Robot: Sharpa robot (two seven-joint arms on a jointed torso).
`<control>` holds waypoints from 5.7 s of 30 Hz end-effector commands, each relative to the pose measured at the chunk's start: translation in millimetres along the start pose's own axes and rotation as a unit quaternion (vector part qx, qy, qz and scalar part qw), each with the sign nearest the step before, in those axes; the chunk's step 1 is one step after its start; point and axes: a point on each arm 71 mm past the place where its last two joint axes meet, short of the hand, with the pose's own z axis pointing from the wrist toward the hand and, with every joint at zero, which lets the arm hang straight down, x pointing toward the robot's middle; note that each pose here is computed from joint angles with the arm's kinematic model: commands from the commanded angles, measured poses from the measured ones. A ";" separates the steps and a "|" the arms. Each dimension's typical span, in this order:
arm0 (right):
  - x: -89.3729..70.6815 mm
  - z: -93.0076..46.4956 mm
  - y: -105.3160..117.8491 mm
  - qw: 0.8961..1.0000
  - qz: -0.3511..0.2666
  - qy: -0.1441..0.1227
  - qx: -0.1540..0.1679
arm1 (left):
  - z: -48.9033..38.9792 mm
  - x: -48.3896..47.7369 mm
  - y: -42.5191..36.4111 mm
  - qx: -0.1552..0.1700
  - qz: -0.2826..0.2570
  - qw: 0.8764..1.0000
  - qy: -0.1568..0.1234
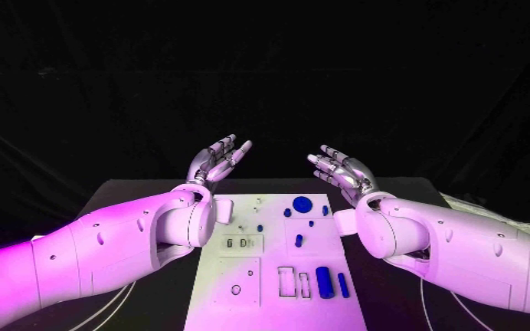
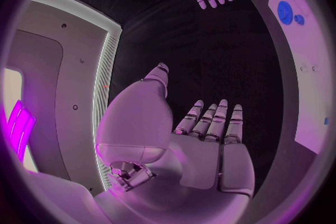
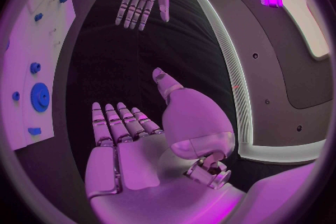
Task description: Assemble the parts on the task board
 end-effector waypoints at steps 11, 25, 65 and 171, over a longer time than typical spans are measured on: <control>16.4 7.2 5.3 0.986 -0.001 0.163 0.025 | 0.5 5.6 -1.8 0.006 -0.007 0.999 0.034; -14.6 10.2 36.2 0.920 -0.352 0.127 -0.115 | -26.4 -22.9 -15.0 0.013 -0.034 0.997 0.062; 17.5 36.3 58.7 0.662 -0.728 0.162 -0.072 | -64.6 2.9 -52.3 0.021 -0.074 0.988 0.135; 68.2 71.5 68.0 0.693 -0.705 0.067 -0.134 | -62.6 1.7 -47.8 -0.003 -0.077 0.987 0.139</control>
